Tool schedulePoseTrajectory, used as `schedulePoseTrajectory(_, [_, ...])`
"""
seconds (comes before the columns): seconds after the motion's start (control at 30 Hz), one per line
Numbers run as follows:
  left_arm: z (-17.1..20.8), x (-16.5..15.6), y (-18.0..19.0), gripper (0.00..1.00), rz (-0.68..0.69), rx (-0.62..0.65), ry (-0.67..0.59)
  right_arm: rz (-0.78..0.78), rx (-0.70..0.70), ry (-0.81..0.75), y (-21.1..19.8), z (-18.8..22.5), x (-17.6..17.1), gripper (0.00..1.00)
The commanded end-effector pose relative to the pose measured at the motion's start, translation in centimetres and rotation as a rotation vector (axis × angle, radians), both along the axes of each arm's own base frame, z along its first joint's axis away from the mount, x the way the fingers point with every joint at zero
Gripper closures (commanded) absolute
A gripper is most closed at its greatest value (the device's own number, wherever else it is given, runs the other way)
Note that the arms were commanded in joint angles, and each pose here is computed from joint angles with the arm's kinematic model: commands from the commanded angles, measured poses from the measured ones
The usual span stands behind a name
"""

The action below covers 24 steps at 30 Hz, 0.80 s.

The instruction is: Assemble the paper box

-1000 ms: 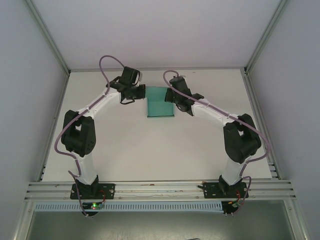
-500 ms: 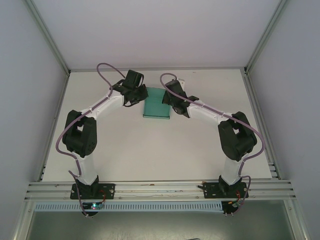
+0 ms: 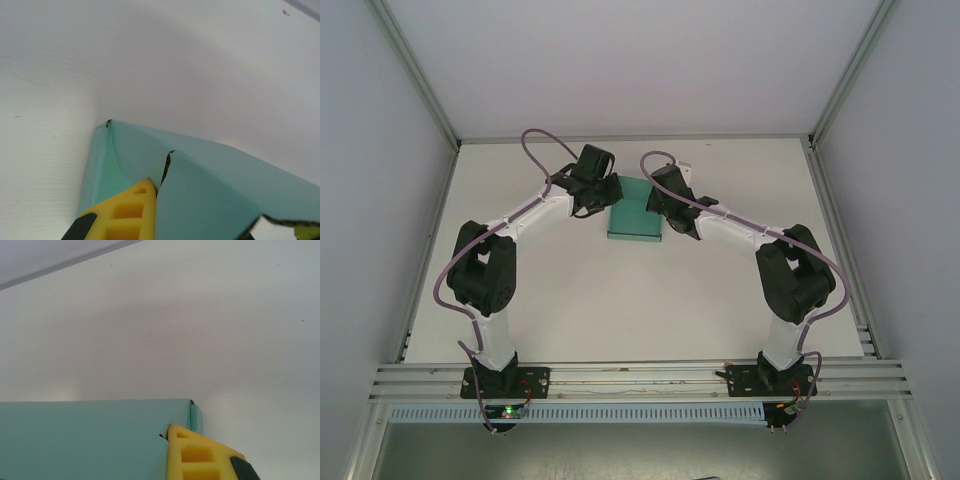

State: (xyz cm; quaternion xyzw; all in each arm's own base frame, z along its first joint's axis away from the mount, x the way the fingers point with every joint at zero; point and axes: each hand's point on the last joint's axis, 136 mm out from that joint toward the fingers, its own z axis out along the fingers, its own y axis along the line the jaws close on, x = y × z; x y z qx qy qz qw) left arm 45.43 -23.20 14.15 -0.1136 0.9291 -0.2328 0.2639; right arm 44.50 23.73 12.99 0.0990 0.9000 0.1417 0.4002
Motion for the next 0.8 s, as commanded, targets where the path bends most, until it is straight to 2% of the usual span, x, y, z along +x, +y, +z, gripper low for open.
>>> schedulePoseTrajectory(0.0, [-0.2, -4.5, -5.1, 1.0, -0.244, -0.023, 0.041, 0.138, 0.097, -0.018, 4.0, 1.3, -1.4, 1.0])
schedulePoseTrajectory(0.1, [-2.0, -5.7, -3.5, 1.0, -0.252, 0.07, 0.071, 0.138, 0.07, -0.021, 3.5, 1.0, -1.9, 1.0])
schedulePoseTrajectory(0.27, [-3.7, -7.2, -3.4, 1.0, -0.276, 0.056, 0.103, 0.154, 0.036, -0.023, 3.6, 0.5, -3.0, 1.0])
schedulePoseTrajectory(0.47, [-4.1, -8.8, -2.4, 1.0, -0.312, 0.116, 0.096, 0.163, -0.056, -0.044, 2.8, -0.2, -4.7, 1.0])
schedulePoseTrajectory(0.6, [-4.7, -9.7, -2.5, 1.0, -0.341, 0.11, 0.085, 0.171, -0.077, -0.073, 2.4, -1.0, -5.9, 1.0])
schedulePoseTrajectory(0.77, [-5.5, -10.8, -1.5, 1.0, -0.342, 0.165, 0.099, 0.167, -0.121, -0.1, 1.9, -1.4, -6.8, 1.0])
